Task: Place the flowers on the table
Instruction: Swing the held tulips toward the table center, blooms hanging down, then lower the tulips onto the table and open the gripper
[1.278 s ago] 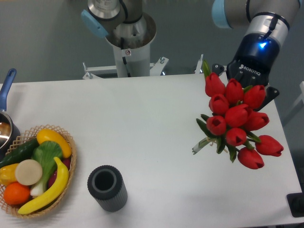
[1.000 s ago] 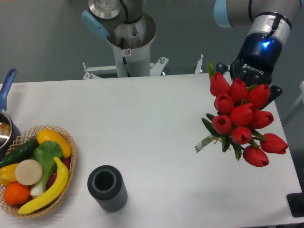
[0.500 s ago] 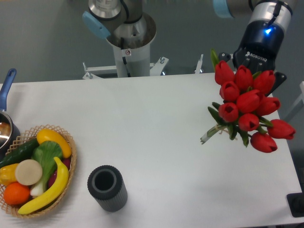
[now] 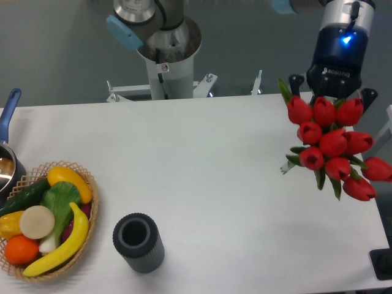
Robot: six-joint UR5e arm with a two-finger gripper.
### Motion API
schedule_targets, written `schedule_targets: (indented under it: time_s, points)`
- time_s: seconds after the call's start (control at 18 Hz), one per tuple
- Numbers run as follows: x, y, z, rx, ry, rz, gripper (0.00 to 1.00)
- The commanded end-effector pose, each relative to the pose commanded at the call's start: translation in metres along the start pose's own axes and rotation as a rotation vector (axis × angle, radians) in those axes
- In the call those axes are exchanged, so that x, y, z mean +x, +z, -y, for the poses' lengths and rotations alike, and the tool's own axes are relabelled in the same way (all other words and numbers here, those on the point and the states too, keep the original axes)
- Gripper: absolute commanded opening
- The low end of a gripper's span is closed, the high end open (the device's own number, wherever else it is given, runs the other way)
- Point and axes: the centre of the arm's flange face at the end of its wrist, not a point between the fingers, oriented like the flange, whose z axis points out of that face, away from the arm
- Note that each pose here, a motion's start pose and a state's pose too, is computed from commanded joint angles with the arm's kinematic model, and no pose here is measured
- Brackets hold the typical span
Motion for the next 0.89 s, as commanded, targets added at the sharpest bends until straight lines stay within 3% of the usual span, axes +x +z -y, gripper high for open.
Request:
schedule_targets:
  time_s: [0.33,0.44,0.89]
  points:
    - [0.042,0.047,-0.029,-0.257,0.136,0.023,0.36]
    - [0.059,0.064,-0.039,-0.38,0.179,-0.005,0.36]
    - [0.082,0.125,-0.084,-0.605,0.272,-0.103,0.37]
